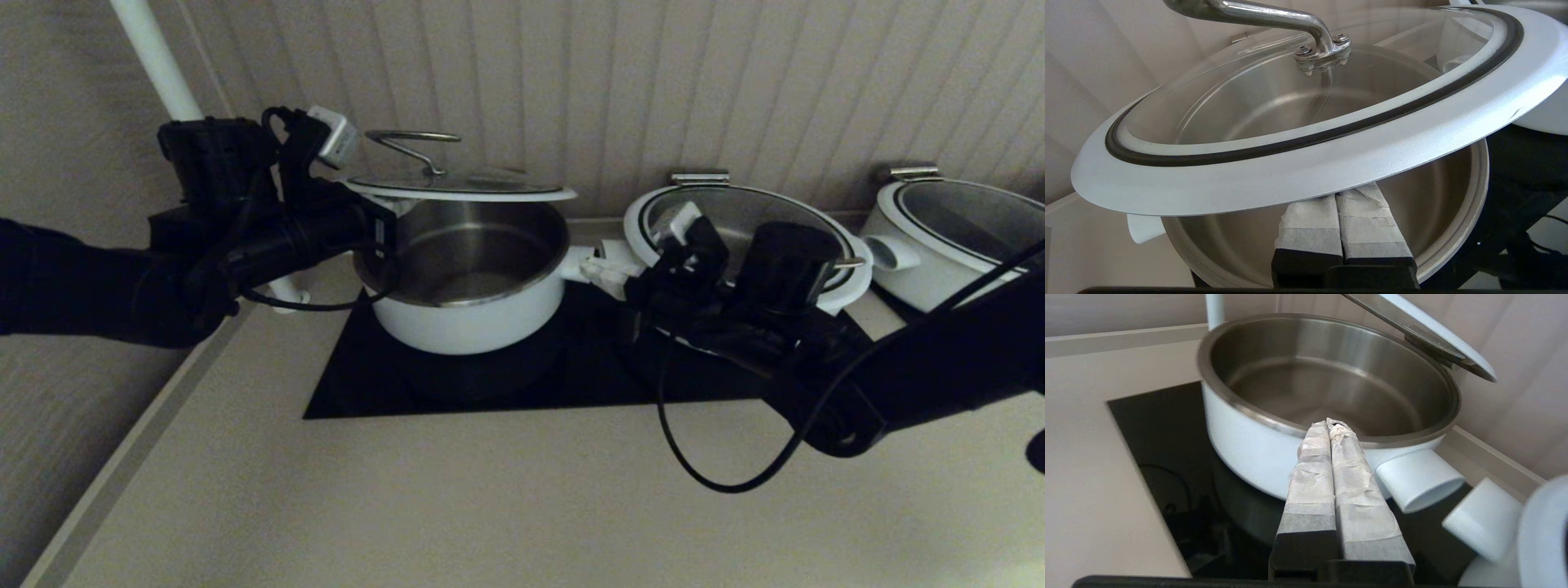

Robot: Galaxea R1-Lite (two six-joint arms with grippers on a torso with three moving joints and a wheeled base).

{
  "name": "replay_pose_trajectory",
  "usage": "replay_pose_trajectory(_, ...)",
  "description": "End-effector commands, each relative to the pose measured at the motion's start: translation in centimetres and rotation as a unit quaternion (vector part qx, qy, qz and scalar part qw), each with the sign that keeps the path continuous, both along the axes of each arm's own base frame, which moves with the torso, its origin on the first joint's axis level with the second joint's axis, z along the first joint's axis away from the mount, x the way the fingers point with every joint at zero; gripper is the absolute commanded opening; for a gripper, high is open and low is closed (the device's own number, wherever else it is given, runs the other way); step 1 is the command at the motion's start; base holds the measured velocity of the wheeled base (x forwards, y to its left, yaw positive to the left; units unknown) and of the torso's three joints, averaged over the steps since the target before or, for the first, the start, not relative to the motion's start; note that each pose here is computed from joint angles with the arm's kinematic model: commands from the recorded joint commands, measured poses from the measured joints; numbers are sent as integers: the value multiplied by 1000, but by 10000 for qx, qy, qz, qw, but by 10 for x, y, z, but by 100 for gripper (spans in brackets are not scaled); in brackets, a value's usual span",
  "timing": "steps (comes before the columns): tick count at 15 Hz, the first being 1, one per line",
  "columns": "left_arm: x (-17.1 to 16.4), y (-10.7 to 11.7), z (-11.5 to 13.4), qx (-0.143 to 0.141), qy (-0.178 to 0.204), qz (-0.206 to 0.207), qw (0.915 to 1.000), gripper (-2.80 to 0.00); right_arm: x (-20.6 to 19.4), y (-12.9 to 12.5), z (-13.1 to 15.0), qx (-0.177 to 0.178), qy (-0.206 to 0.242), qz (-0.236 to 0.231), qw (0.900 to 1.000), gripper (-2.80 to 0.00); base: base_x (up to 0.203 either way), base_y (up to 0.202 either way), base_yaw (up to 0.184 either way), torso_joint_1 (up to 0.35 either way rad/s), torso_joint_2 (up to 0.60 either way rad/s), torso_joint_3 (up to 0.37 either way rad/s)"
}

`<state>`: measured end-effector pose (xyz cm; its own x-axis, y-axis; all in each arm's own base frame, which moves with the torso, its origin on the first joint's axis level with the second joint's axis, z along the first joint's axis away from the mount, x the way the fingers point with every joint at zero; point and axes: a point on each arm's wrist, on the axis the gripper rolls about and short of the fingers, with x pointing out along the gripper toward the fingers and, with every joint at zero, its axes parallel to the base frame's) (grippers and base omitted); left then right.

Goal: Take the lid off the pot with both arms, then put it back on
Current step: Open the pot lid completely

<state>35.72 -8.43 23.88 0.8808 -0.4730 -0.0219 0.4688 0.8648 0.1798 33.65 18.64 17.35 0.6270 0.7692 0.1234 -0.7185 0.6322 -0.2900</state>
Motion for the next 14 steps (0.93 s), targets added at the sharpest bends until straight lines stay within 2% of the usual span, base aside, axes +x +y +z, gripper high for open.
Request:
replay_pose_trajectory(1, -2, 0, 3, -4, -55, -6, 10000, -280, -20, -11, 16, 54, -115, 7, 9999, -280, 0, 0, 0, 0, 0, 0)
replay_pose_trajectory(9, -4, 1, 7, -17, -115, 17, 9999, -280, -89, -49, 32, 31, -59, -35, 10000, -280, 0, 0, 0, 0, 0, 0)
replay_pose_trajectory(14, -5, 1, 8, -20, -130, 17, 9999, -280, -126, -75, 24, -43, 98, -209, 9997, -280, 0, 0, 0, 0, 0, 0)
